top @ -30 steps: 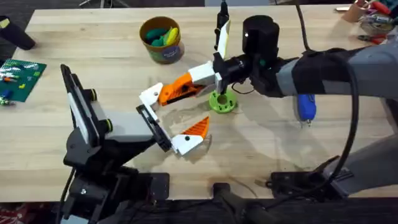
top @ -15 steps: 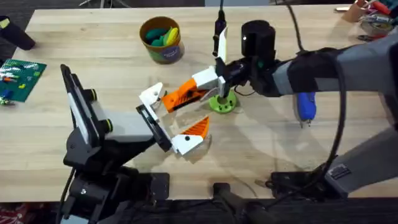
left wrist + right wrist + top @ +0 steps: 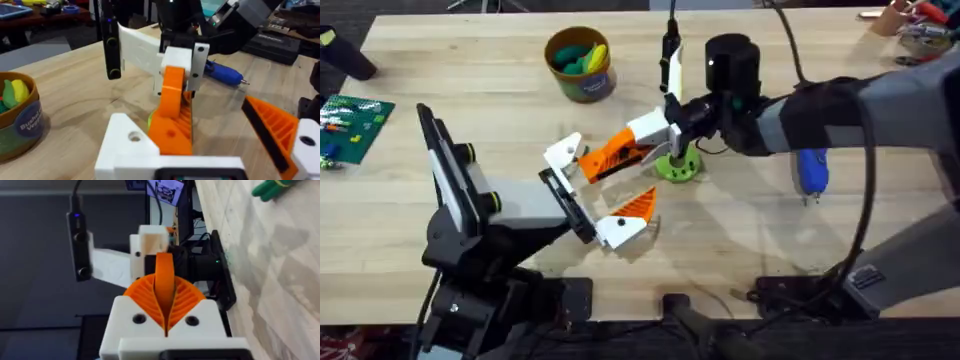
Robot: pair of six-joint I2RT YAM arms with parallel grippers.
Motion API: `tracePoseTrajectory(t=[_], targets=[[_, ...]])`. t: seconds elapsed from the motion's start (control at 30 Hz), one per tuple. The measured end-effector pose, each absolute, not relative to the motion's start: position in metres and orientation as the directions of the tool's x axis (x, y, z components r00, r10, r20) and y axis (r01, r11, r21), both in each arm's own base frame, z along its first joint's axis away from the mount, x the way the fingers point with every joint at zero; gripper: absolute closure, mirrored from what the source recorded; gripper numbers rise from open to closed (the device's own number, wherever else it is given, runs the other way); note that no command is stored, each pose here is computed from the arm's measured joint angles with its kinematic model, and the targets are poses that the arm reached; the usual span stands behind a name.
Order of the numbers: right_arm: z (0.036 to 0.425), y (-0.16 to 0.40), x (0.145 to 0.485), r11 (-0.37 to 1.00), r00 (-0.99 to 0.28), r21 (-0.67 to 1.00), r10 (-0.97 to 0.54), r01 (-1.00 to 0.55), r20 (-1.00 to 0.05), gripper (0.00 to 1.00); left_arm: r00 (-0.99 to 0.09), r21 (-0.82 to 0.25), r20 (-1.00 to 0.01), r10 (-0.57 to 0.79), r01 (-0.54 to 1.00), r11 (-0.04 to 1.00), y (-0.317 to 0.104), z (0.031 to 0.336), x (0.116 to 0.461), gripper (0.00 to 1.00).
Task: Pick up the gripper from the table and insert it into the empty holder that is missing its gripper. Then pick up a screw, insert it into the mounting hole, and use the screwdriver to tighten it. Finally, clean up the table by picking up the vegetable and placing it into the bucket.
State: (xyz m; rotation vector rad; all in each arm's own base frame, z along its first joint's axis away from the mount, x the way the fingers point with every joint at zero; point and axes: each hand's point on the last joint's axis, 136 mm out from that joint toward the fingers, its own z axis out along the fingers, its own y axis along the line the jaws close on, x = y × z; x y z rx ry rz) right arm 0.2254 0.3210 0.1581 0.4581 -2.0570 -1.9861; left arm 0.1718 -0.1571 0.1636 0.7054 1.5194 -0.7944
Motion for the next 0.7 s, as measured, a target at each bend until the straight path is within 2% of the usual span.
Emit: tracePoseTrajectory(t=[0.2,0.7], targets=[[0.178,0.316,0.228,0.002,-0.924,0.996,-0.373,-0.090,-0.083,0.986,-0.094,-0.084,-0.995,-0.013,0.810,0.580,-0.157,0.164,0.172,0.013],[0.179,0.314,0.231,0.006,-0.928,0.997,-0.366,-0.080,-0.072,0.986,-0.094,-0.084,-0.995,-0.013,0.810,0.580,-0.157,0.164,0.172,0.015]])
